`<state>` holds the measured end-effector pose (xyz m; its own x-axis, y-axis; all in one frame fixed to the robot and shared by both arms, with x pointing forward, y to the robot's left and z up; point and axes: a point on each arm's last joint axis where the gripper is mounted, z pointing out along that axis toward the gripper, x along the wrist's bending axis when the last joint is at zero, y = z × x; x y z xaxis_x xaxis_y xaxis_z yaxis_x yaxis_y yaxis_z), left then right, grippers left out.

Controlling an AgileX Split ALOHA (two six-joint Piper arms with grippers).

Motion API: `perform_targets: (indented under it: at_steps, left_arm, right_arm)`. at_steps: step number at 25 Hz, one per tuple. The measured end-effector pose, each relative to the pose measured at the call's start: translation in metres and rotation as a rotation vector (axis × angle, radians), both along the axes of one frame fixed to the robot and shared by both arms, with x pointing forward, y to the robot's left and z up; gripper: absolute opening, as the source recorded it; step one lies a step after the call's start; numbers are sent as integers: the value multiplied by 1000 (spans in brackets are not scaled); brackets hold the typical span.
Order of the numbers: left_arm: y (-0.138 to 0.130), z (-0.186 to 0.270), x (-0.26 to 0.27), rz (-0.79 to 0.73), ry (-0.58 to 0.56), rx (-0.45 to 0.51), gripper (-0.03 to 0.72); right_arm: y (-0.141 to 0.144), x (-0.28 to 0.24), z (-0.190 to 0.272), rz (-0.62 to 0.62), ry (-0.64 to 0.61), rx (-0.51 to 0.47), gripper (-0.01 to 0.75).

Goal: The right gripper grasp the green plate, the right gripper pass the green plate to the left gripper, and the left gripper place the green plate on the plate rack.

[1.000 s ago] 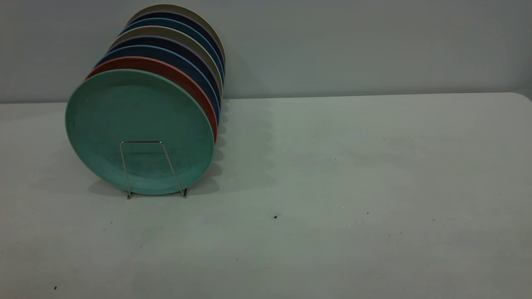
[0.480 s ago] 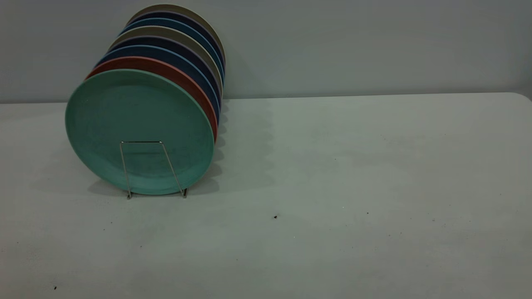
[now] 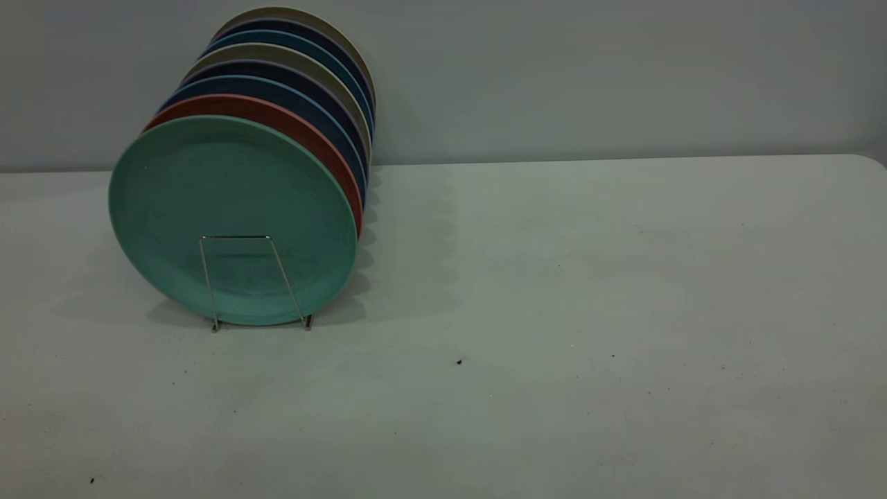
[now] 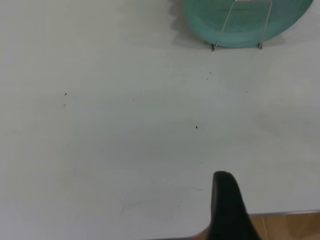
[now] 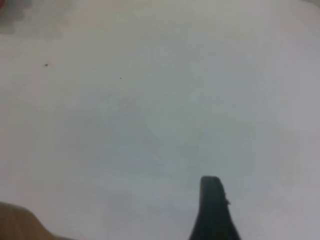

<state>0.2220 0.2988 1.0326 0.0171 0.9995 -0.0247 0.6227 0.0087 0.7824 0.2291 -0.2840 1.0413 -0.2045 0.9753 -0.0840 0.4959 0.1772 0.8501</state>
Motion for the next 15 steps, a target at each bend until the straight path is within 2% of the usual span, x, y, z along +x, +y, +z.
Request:
perform_targets:
  at_steps: [15]
  left_arm:
    - [0, 0, 0, 0, 0, 0, 470]
  right_arm:
    - [-2, 0, 0, -32, 6, 18, 552]
